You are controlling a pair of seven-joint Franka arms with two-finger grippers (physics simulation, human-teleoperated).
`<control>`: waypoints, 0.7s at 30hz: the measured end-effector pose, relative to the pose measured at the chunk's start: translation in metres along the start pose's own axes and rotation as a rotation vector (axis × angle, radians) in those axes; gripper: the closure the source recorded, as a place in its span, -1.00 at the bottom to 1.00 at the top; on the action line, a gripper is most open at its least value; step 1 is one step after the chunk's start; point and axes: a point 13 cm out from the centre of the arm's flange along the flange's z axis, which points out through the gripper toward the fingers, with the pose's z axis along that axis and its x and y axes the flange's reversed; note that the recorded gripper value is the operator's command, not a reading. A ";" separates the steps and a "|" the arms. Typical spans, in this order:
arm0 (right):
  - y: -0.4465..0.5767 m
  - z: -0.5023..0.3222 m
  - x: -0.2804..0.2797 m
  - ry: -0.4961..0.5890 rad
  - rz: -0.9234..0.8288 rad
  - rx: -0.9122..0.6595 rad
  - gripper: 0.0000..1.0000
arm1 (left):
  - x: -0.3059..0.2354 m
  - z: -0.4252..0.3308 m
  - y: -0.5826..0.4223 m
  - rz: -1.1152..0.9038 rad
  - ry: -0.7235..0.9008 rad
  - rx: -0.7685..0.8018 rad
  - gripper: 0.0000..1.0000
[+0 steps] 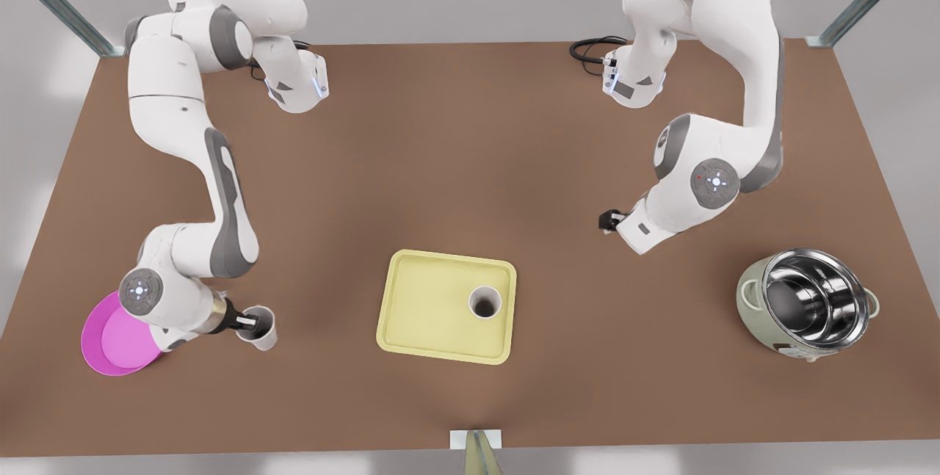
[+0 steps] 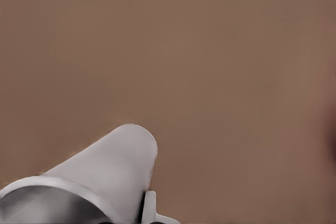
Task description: Use the left arm to pick up the white IKEA cup from the tray and place it on the middle-left position; use the right arm to pick up the white IKEA cup from the tray and place it on the middle-right position
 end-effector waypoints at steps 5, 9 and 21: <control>-0.025 0.083 0.010 0.085 -0.131 0.034 0.84 | -0.052 0.054 -0.060 0.003 -0.062 -0.009 -1.00; -0.026 0.090 0.007 0.073 -0.218 0.033 -0.43 | -0.090 0.069 -0.097 -0.021 -0.144 -0.002 -1.00; -0.024 0.070 -0.004 0.029 -0.327 0.034 -1.00 | -0.126 0.146 -0.197 -0.052 -0.278 -0.005 -1.00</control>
